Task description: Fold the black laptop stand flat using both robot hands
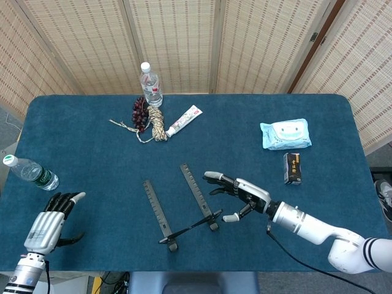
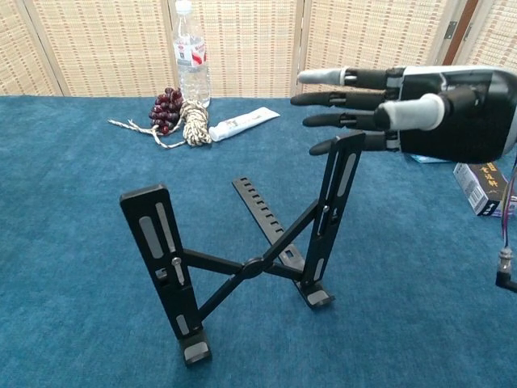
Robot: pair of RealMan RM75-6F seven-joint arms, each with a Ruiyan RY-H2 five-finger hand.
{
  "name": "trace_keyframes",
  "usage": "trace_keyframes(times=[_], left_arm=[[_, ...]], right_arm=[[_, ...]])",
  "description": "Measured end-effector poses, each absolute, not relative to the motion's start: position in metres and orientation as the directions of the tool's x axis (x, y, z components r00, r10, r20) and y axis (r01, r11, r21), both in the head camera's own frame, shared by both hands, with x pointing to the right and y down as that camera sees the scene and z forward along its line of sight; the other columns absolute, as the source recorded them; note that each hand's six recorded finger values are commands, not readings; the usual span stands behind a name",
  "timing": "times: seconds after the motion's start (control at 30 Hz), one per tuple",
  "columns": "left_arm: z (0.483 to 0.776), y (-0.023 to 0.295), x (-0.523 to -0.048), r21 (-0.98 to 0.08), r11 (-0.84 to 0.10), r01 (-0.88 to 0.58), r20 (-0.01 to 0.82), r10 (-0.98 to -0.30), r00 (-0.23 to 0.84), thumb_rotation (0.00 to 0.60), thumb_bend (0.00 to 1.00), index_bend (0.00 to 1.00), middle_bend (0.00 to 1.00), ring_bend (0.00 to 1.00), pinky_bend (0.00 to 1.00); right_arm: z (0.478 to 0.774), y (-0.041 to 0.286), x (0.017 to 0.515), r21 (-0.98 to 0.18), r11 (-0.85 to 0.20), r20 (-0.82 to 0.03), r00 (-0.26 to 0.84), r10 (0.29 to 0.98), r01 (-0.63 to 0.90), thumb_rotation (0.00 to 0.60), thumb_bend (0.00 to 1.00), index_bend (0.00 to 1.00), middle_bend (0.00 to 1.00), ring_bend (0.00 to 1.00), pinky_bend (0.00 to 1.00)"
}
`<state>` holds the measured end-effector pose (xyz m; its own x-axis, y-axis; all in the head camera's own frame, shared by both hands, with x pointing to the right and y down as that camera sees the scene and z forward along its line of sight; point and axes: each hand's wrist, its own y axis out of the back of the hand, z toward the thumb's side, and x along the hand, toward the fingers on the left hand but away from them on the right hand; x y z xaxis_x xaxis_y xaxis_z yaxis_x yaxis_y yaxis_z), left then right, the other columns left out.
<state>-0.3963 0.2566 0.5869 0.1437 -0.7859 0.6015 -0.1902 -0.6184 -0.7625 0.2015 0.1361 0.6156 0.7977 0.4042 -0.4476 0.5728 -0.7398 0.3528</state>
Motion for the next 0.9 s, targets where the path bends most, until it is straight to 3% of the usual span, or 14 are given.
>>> trace_keyframes(times=[0.27, 0.47, 0.67, 0.9], left_arm=[[0.607, 0.262, -0.367, -0.694, -0.706, -0.141, 0.641, -0.695, 0.327, 0.600, 0.17, 0.16, 0.14, 0.10, 0.00], [0.624, 0.265, -0.343, -0.650, -0.758, -0.059, 0.663, -0.603, 0.443, 0.600, 0.17, 0.16, 0.07, 0.05, 0.00], [0.634, 0.273, -0.322, -0.620, -0.785, 0.010, 0.668, -0.521, 0.532, 0.600, 0.17, 0.16, 0.03, 0.01, 0.00], [0.637, 0.276, -0.299, -0.601, -0.800, -0.001, 0.643, -0.484, 0.593, 0.600, 0.17, 0.16, 0.02, 0.00, 0.00]], right_arm=[[0.603, 0.127, 0.213, 0.312, -0.727, -0.459, 0.767, 0.448, 0.611, 0.600, 0.00, 0.00, 0.06, 0.03, 0.17], [0.603, 0.132, 0.216, 0.305, -0.724, -0.480, 0.757, 0.444, 0.619, 0.600, 0.00, 0.00, 0.06, 0.02, 0.17], [0.601, 0.138, 0.219, 0.303, -0.725, -0.491, 0.753, 0.437, 0.618, 0.600, 0.00, 0.00, 0.06, 0.02, 0.17], [0.603, 0.145, 0.222, 0.307, -0.722, -0.507, 0.749, 0.427, 0.620, 0.600, 0.00, 0.00, 0.06, 0.02, 0.17]])
